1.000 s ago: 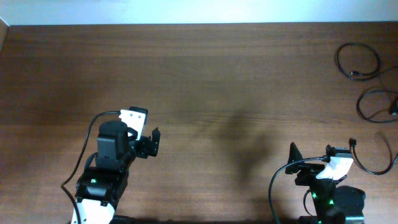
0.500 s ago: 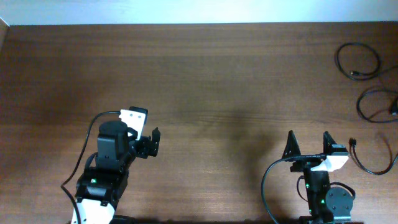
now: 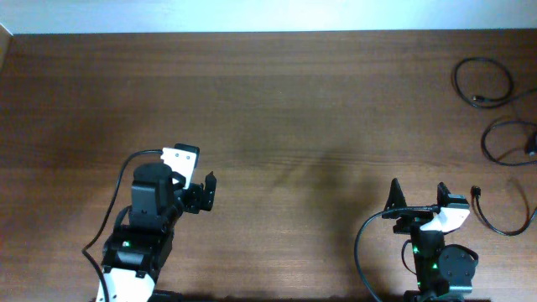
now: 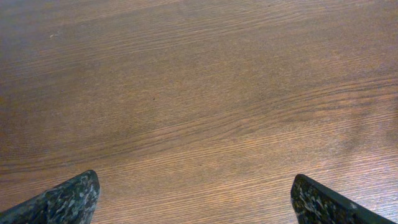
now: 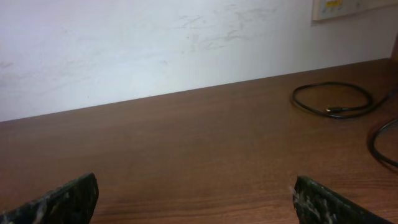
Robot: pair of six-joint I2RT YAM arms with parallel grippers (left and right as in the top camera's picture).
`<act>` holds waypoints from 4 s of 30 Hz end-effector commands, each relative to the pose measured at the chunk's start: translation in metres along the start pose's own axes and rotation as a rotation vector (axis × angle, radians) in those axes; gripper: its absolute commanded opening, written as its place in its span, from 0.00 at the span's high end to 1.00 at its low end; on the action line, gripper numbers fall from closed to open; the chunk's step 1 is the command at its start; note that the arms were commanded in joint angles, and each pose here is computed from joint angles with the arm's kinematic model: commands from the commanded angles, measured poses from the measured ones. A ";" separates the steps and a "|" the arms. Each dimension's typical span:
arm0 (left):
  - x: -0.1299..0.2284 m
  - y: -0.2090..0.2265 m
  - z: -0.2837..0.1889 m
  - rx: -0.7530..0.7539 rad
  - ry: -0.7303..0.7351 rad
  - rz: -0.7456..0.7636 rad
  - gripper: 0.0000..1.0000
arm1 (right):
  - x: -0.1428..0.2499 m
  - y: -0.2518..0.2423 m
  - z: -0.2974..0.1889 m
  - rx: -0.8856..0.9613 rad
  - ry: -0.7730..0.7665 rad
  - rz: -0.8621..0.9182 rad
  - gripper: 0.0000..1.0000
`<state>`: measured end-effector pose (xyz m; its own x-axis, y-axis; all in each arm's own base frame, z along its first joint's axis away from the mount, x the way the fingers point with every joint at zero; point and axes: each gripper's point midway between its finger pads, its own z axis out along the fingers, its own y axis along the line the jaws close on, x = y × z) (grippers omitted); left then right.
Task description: Untangle cables
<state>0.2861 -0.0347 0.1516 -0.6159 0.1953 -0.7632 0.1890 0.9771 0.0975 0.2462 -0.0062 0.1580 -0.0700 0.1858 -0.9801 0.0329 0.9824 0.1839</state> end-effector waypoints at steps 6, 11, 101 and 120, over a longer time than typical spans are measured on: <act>0.002 0.002 0.000 -0.010 0.003 -0.011 0.01 | 0.002 0.004 0.000 -0.022 0.005 0.004 0.01; 0.002 0.002 0.000 -0.010 0.003 -0.011 0.01 | 0.001 -0.004 0.000 0.027 -0.001 -0.108 0.01; 0.033 0.046 -0.039 -0.245 -0.587 -0.108 0.01 | 0.002 -0.004 0.000 0.023 0.002 -0.274 0.01; 0.033 0.046 -0.039 -0.245 -0.587 -0.108 0.01 | 0.002 -0.004 0.000 0.023 0.002 -0.274 0.01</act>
<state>0.2452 0.0207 0.1575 -0.0888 0.1003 -0.9910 -0.0782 0.9911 0.1073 0.2461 -0.0091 0.1581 -0.0774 -0.0836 -0.9935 0.0308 0.9958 -0.0862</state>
